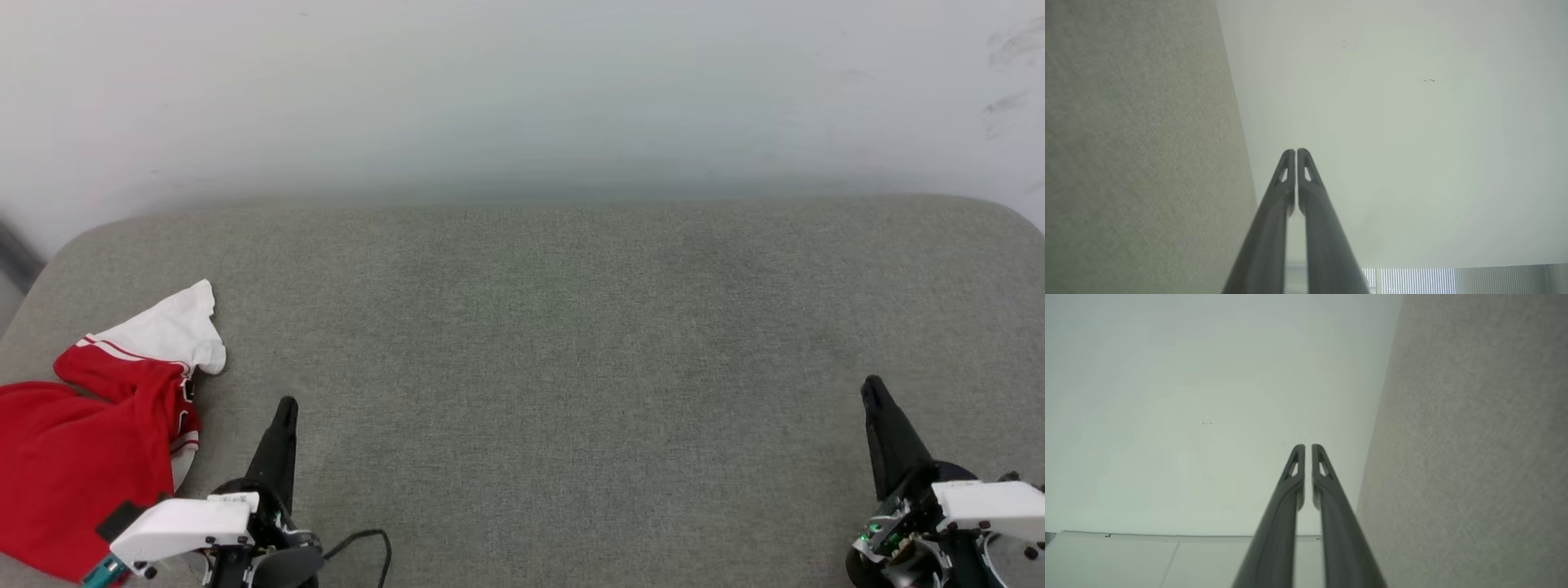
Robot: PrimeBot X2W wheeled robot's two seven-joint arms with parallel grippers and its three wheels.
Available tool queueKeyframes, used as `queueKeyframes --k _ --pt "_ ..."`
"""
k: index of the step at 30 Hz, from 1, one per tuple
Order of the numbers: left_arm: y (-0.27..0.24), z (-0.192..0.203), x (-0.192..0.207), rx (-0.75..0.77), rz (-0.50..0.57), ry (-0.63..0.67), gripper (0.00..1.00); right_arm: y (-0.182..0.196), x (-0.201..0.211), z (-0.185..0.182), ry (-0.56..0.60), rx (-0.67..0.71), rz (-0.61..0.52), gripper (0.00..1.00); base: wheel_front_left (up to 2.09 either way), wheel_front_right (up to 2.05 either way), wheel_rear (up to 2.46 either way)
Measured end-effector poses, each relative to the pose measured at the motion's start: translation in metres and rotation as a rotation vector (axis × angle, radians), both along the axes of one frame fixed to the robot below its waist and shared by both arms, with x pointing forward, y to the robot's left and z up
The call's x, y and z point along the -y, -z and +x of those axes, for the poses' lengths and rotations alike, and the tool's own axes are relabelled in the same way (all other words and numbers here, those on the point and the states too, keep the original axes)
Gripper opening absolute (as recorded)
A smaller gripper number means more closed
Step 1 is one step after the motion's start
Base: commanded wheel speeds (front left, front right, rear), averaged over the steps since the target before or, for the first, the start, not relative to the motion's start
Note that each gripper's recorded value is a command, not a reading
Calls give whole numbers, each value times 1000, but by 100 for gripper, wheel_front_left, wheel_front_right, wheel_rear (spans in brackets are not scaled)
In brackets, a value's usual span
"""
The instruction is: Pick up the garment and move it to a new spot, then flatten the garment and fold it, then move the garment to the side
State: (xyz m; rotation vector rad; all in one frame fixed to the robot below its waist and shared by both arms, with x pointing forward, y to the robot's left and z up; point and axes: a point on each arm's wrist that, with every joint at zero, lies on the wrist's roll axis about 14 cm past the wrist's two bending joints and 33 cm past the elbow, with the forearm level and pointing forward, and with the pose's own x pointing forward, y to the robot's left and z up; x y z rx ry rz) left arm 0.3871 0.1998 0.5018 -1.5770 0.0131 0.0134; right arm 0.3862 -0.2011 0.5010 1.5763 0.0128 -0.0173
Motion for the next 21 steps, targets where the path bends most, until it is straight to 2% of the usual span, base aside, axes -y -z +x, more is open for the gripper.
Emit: queueKeyframes --k 4,12,21 --pt "15 -7 2 -44 -3 0 100 15 1 -8 9 -43 2 100 0 0 0" --pt "8 -3 14 -25 16 12 100 7 1 -6 28 -19 -11 100 0 0 0" --pt "-4 2 19 12 96 11 100 -3 -1 -4 38 11 -61 100 0 0 0"
